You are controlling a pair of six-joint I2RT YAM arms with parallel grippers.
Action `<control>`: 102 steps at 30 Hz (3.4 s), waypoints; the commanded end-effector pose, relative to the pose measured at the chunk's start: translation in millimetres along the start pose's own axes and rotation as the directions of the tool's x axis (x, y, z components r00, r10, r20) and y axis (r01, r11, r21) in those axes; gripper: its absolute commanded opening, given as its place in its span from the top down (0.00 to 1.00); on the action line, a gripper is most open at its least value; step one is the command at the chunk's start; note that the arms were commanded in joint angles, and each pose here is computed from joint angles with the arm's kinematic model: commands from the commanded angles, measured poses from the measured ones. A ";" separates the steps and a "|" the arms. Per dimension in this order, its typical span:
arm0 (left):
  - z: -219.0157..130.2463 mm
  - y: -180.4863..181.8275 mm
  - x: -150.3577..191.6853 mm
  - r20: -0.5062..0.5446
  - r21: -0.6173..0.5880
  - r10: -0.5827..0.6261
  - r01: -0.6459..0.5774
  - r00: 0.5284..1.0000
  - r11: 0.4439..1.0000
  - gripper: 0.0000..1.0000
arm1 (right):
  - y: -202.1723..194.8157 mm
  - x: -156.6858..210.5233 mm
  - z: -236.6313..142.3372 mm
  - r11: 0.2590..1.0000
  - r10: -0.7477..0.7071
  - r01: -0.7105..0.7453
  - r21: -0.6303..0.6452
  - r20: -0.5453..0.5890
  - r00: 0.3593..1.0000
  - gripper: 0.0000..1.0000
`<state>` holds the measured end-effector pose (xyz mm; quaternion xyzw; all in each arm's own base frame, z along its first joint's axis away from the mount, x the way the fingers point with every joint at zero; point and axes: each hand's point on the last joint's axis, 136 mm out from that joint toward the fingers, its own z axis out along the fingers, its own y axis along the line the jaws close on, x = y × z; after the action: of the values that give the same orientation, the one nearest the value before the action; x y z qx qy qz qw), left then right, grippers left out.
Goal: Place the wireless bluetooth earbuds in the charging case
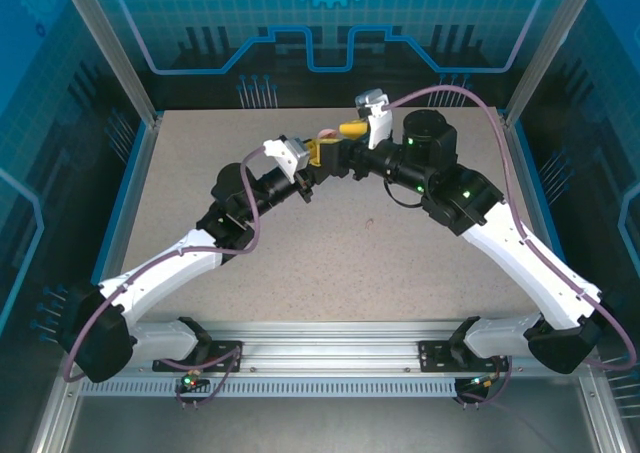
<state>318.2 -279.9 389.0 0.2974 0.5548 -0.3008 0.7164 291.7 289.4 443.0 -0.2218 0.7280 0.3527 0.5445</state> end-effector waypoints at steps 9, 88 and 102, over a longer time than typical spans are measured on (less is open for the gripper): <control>0.1 3.6 1.1 0.031 -0.031 -0.003 0.004 1.000 1.000 1.00 | -38.2 -21.0 -39.5 0.975 0.127 -0.140 0.175 0.084 0.988 0.24; -38.1 -3.9 -3.4 0.045 -0.045 -0.010 0.012 0.999 0.999 1.00 | -232.0 367.4 30.4 0.132 0.911 -0.145 0.981 -0.062 0.407 0.43; -37.6 -4.5 -2.2 0.035 -0.042 -0.012 0.014 0.999 0.999 1.00 | -233.2 373.6 32.6 0.129 0.913 -0.139 0.982 -0.063 0.402 0.44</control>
<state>296.4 -253.9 378.4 0.2726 0.5574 -0.2926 0.7276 368.8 187.1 31.4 0.2953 0.9525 0.0038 0.0739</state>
